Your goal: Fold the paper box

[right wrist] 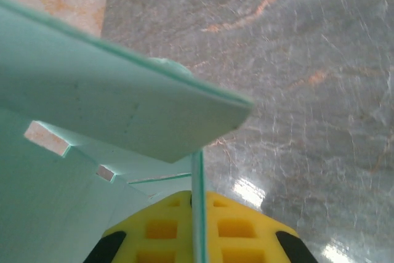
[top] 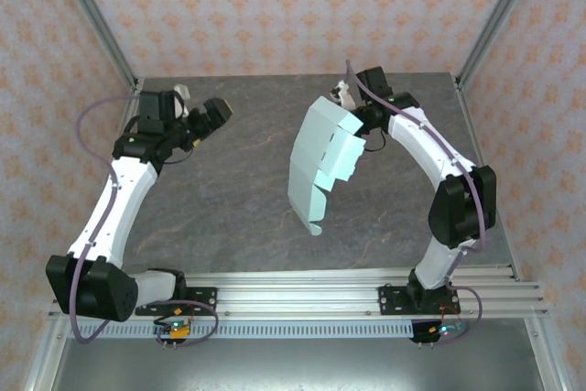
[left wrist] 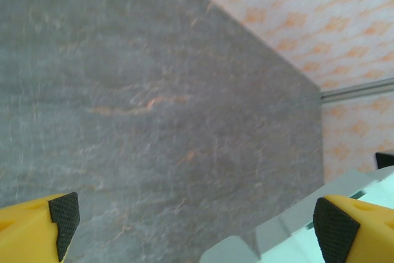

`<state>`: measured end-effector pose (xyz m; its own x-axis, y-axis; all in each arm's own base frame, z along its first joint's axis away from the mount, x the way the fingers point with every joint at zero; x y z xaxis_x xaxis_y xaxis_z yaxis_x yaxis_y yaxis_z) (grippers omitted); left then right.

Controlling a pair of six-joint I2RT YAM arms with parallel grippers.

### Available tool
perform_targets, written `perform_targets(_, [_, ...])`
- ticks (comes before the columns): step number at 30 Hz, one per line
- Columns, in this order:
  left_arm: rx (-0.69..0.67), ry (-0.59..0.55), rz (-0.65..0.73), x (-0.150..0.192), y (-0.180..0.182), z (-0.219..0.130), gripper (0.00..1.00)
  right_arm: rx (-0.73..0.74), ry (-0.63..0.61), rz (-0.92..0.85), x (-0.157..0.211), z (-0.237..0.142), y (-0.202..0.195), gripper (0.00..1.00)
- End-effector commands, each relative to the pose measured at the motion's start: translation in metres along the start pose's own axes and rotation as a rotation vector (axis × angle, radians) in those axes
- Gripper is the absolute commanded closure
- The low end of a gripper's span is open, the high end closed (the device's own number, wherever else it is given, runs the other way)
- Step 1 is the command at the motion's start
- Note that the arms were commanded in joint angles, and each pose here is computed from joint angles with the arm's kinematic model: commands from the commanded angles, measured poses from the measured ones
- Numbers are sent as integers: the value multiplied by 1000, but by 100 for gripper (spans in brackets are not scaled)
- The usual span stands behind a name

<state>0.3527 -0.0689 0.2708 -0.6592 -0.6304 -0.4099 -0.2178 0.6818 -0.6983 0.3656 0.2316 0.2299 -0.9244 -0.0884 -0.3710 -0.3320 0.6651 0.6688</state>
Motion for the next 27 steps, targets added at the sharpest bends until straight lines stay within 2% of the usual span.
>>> perform_targets(1, [121, -40, 10, -3, -16, -4, 0, 62, 5, 91, 7, -9, -6, 95])
perform_targets(4, [137, -10, 13, 8, -10, 8, 0, 154, 18, 125, 13, -12, -19, 92])
perform_targets(8, [133, 48, -3, 17, -2, 24, 0, 446, 74, 265, 38, -27, -63, 91])
perform_targets(13, [154, 121, -28, 24, 3, 48, 0, 472, 157, 329, 71, -33, -69, 91])
perform_targets(19, [172, 178, -11, 30, 5, 61, 0, 477, 210, 360, 75, -23, -84, 90])
perform_targets(24, [147, 199, 41, 36, 12, 63, 0, 531, 276, 300, 71, -13, -105, 88])
perform_targets(27, [110, 217, 46, 42, 25, 71, 0, 539, 328, 206, 70, -6, -116, 85])
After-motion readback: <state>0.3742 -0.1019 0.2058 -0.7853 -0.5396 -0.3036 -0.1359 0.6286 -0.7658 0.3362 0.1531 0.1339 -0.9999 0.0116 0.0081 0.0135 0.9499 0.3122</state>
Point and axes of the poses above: each hand's point on the last joint's axis, 136 mm out from that joint toward the fingers, its own z axis out along the fingers, its own y axis along the line the jaws close on, x = y × z, the point moved 2 cm from there along -z, back along the fingers, and after that the axes turned 3 degrees about -z, right-handed, at the moved point
